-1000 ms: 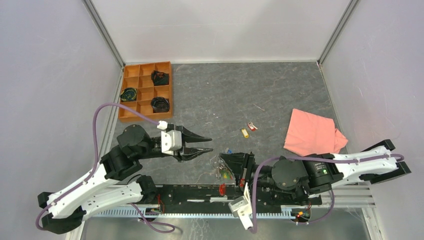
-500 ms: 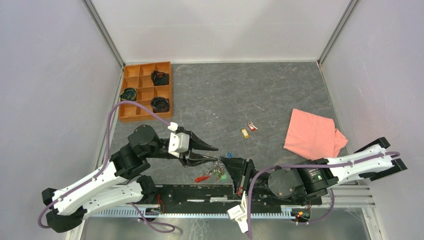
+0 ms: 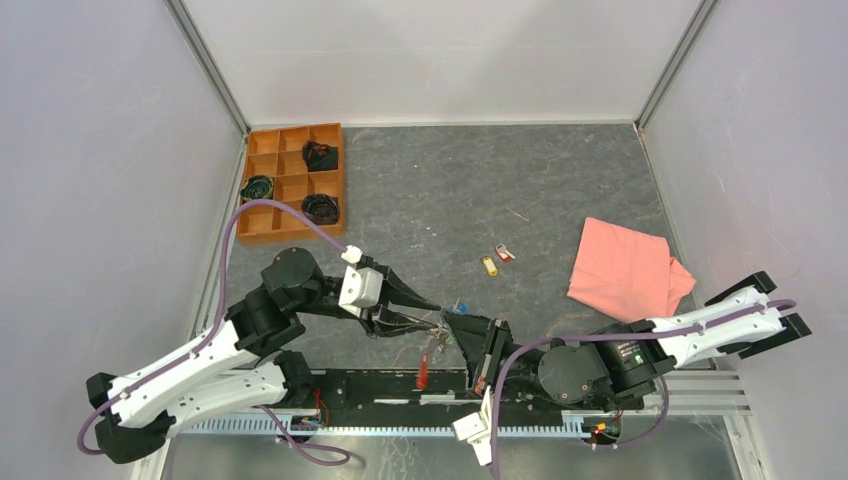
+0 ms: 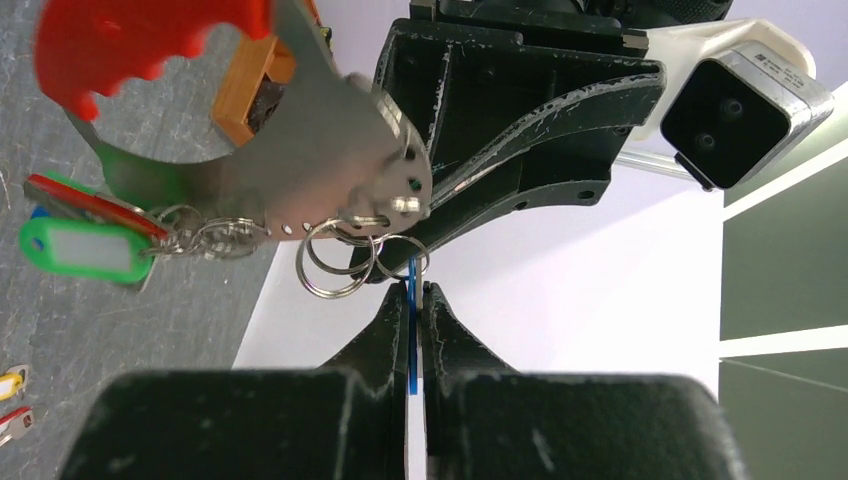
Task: Remove the keys from the keyring
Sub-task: Remove the key from the keyring.
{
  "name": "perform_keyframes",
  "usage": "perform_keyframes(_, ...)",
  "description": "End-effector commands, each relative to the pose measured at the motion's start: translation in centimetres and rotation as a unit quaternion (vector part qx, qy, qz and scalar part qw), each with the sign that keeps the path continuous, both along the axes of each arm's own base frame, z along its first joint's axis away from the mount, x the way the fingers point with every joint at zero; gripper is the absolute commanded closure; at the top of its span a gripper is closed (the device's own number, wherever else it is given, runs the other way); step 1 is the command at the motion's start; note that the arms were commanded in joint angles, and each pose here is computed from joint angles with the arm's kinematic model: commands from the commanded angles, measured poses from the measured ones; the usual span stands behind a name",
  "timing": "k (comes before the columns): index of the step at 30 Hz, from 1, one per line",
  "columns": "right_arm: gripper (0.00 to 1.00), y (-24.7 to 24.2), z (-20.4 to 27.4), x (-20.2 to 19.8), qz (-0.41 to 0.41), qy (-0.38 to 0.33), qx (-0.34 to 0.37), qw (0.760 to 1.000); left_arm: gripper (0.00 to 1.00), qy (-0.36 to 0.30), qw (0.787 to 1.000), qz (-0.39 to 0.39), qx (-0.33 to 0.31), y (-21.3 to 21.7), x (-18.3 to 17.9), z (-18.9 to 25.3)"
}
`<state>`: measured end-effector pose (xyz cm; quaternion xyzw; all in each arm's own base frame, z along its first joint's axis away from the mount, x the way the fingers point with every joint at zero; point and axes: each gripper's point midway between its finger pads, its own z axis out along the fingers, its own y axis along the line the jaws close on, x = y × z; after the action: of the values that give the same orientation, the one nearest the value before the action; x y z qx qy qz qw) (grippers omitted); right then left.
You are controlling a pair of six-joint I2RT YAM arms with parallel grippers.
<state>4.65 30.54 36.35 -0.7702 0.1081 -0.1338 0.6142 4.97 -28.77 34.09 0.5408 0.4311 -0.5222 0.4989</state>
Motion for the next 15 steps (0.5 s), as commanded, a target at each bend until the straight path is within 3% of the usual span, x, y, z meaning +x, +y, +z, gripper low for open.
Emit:
perform_keyframes(1,1.0,-0.15,1.63,0.34,-0.018,-0.005,0.034,0.999,0.61,0.008,0.999,-0.026,-0.019,-0.14,-0.85,0.81)
perform_keyframes(15,1.0,-0.51,1.43,0.85,-0.037,-0.017,0.036,0.999,0.61,0.021,1.0,-0.014,-0.017,0.15,-0.73,0.56)
